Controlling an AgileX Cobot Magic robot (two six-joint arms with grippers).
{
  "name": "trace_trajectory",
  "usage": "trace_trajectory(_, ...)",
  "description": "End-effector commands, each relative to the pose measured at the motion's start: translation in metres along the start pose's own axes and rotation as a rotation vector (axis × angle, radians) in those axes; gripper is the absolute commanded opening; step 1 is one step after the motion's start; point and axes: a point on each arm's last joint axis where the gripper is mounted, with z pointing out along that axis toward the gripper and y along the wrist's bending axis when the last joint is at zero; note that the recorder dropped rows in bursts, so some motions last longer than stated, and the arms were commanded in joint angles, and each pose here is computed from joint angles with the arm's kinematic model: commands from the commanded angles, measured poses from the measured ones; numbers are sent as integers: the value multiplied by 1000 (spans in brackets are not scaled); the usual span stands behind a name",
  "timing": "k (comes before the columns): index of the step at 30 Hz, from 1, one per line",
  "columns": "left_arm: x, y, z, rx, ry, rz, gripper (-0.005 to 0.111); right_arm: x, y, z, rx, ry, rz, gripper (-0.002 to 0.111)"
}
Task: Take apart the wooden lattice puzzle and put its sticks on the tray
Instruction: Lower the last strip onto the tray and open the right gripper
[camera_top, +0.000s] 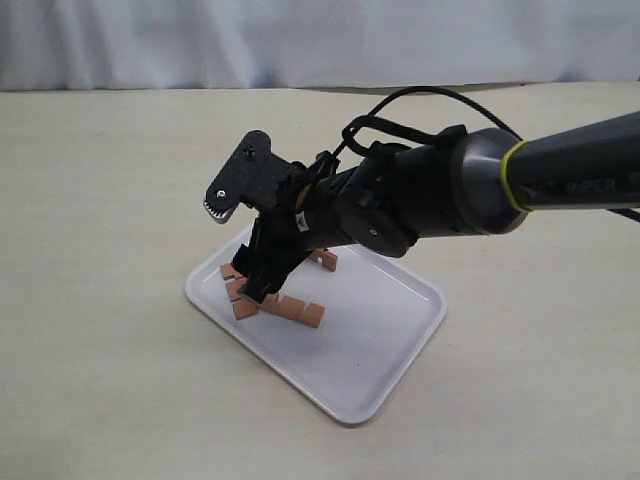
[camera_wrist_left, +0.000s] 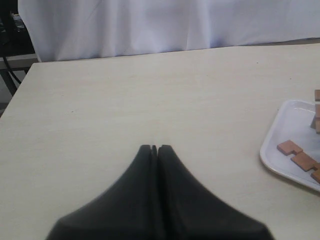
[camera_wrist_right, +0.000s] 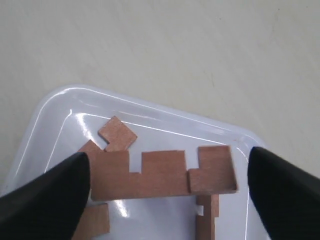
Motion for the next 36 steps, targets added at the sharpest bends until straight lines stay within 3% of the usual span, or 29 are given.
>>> trace_trajectory(1, 0, 0, 0, 8, -11, 0, 0, -6, -2, -3, 7, -36, -3, 92)
trace_trajectory(23, 0, 0, 0, 8, -11, 0, 0, -13, -2, -4, 14, -112, 19, 92)
trace_trajectory(26, 0, 0, 0, 8, -11, 0, 0, -21, -3, -5, 23, -195, 41, 77)
trace_trajectory(28, 0, 0, 0, 8, -11, 0, 0, -25, -4, -6, 28, -241, 69, 49)
trace_trajectory(30, 0, 0, 0, 8, -11, 0, 0, -25, -4, -6, 28, -246, 76, 12)
trace_trajectory(31, 0, 0, 0, 8, -11, 0, 0, -25, -4, -6, 27, -242, 78, 6)
trace_trajectory(36, 0, 0, 0, 8, -11, 0, 0, -22, -4, -5, 17, -212, 137, 6)
